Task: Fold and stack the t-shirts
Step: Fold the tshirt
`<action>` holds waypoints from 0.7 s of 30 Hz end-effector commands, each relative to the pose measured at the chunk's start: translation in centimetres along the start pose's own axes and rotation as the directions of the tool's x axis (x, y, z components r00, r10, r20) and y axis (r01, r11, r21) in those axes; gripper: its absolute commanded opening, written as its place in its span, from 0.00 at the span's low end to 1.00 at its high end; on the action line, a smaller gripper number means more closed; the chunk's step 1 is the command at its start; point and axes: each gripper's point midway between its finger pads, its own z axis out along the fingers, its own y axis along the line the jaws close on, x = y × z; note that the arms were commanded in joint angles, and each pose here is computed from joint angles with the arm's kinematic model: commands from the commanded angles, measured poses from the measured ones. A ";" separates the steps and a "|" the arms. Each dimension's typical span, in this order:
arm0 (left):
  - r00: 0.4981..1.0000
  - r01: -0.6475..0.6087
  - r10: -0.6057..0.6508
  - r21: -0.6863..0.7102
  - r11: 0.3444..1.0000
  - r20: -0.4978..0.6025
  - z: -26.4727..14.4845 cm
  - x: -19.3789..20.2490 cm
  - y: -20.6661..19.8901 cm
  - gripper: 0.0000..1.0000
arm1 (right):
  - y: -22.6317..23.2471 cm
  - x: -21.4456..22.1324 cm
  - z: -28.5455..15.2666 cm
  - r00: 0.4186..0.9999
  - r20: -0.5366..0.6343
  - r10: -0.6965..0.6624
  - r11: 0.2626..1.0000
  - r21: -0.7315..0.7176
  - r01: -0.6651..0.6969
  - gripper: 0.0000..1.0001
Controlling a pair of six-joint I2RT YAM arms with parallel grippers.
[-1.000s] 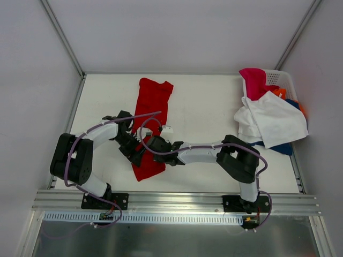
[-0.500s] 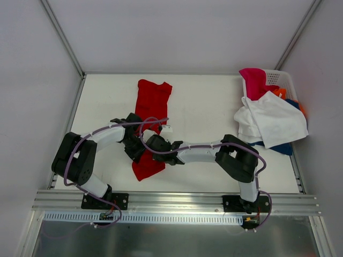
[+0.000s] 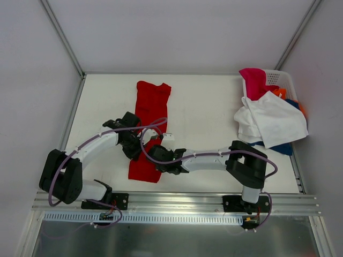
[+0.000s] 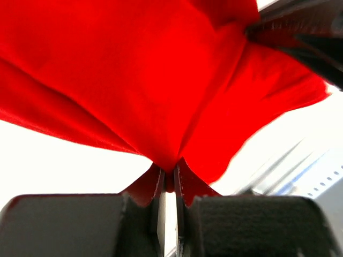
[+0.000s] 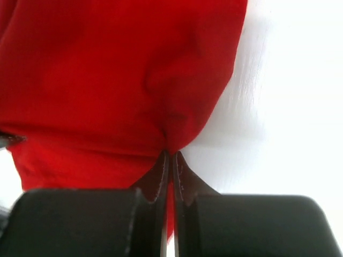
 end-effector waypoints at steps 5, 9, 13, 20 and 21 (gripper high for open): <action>0.996 -0.040 0.036 0.044 0.998 0.077 -5.3 -2.2 -2.3 0.00 | -1.9 -0.6 -5.0 0.997 0.033 -0.070 0.995 0.069 0.067 0.01; 0.995 -0.032 0.028 0.047 0.998 0.100 -5.9 -2.9 -2.5 0.00 | -1.9 -1.5 -5.6 0.995 0.064 -0.081 0.995 0.068 0.077 0.01; 0.993 -0.029 0.023 0.049 0.998 0.119 -6.2 -3.5 -2.5 0.00 | -1.6 -3.2 -5.5 0.989 0.101 -0.107 0.992 0.085 0.098 0.01; 0.990 -0.019 0.015 0.030 0.999 0.144 -6.7 -4.7 -2.0 0.14 | -0.9 -7.3 -6.1 0.979 0.154 -0.136 0.988 0.094 0.122 0.00; 0.990 -0.016 0.012 0.024 1.000 0.142 -6.8 -4.8 -1.9 0.25 | -0.7 -7.8 -6.3 0.977 0.157 -0.144 0.987 0.092 0.131 0.01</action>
